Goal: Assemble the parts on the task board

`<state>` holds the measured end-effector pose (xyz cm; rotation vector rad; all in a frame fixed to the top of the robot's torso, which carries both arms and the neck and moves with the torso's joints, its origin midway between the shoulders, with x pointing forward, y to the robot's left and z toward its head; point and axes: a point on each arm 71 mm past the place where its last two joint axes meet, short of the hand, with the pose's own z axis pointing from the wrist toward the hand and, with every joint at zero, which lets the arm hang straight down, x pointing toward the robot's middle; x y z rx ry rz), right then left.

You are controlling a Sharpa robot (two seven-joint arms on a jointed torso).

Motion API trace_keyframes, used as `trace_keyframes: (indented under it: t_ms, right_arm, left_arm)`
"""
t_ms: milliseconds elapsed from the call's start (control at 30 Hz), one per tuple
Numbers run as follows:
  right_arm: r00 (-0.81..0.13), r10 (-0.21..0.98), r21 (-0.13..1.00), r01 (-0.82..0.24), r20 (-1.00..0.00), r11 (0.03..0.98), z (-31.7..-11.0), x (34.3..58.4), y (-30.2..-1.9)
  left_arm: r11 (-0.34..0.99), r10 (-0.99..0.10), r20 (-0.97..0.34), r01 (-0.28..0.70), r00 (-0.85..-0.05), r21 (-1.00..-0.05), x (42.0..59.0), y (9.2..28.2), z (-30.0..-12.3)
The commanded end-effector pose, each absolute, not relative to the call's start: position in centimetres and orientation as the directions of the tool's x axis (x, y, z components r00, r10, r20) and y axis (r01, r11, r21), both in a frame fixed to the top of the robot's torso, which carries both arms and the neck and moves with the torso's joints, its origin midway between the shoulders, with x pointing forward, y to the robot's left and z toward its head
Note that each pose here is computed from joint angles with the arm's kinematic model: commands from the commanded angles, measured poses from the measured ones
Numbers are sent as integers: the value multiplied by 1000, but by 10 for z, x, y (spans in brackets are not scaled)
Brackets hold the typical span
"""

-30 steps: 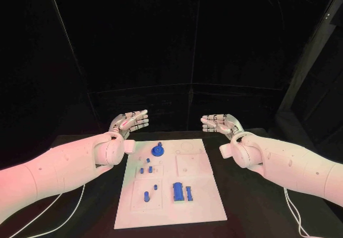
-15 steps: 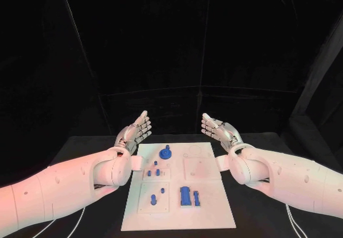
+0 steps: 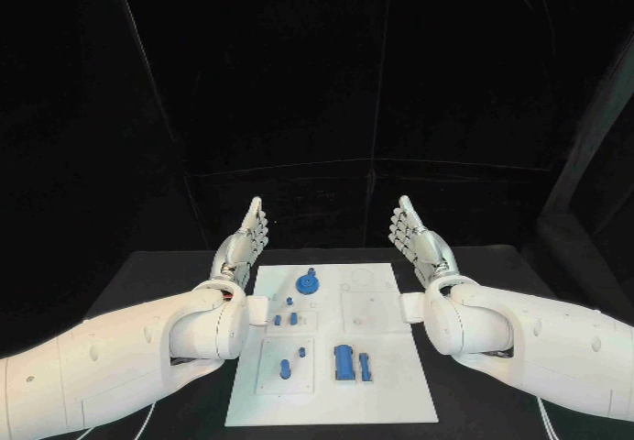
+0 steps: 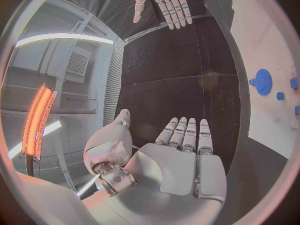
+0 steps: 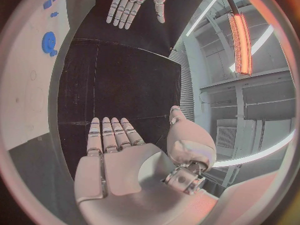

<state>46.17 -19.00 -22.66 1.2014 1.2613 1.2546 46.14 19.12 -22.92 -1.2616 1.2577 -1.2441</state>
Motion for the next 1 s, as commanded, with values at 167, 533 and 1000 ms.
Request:
trace_keyframes:
  t_ms: [167, 533, 1000]
  right_arm:
    - [-17, 1000, 1000, 1, 10, -10, -224, 462, -192]
    - [-17, 1000, 1000, 1, 10, -10, -224, 462, -192]
    - [-17, 1000, 1000, 1, 10, -10, -224, 462, -192]
  left_arm:
    - [-10, -1000, 10, -1, -17, -1000, 462, 192, -224]
    - [-10, -1000, 10, -1, -17, -1000, 462, 192, -224]
    - [-10, -1000, 10, -1, -17, -1000, 462, 192, -224]
